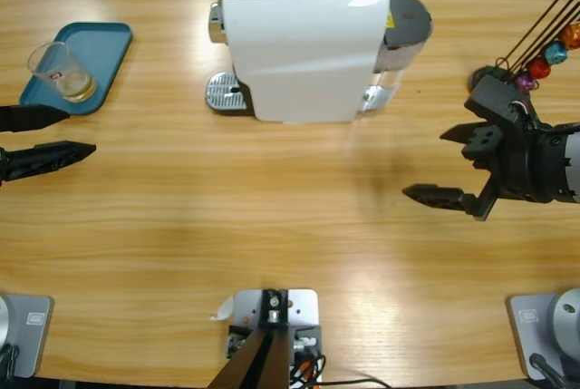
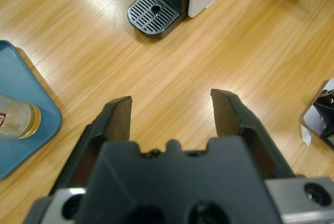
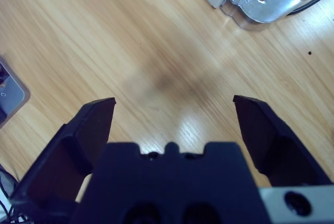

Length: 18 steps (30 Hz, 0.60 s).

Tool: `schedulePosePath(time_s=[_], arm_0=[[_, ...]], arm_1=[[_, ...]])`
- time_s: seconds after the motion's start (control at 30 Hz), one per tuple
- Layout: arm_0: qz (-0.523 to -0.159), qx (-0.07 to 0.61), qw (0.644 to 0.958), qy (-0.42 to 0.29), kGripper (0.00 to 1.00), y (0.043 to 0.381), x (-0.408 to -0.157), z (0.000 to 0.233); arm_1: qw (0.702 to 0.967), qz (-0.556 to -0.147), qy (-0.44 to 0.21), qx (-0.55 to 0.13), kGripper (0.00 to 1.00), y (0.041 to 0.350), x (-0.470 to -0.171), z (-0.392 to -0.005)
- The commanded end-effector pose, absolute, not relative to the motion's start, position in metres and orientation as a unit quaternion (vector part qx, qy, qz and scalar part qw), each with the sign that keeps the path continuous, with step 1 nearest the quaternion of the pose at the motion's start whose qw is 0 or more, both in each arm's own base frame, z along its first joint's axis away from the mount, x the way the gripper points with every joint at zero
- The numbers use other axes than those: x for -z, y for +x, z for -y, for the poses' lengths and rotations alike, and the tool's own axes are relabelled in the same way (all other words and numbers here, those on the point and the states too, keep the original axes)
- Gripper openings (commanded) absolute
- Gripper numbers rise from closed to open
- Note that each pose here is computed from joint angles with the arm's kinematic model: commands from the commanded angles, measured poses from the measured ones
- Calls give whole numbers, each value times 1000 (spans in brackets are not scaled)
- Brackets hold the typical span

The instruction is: Pour coffee

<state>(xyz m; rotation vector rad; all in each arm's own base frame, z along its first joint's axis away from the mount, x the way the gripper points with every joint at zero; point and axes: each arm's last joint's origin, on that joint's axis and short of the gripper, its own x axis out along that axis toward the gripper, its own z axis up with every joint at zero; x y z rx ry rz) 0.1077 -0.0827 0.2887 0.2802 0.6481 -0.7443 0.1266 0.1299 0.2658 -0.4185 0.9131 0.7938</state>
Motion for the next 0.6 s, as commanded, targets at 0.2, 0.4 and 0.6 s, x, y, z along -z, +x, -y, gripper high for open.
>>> schedulePosePath(time_s=[0.2, 0.4, 0.6], arm_0=[[-356, 377, 845, 134, 637, 118, -264, 93], [-350, 376, 847, 133, 637, 115, -265, 91], [-357, 375, 845, 134, 641, 116, -262, 92]], arm_1=[[796, -430, -210, -370, 987, 128, -265, -134], [798, -427, -209, -369, 987, 127, -266, -132], [798, -427, -210, -369, 987, 128, -266, -133]])
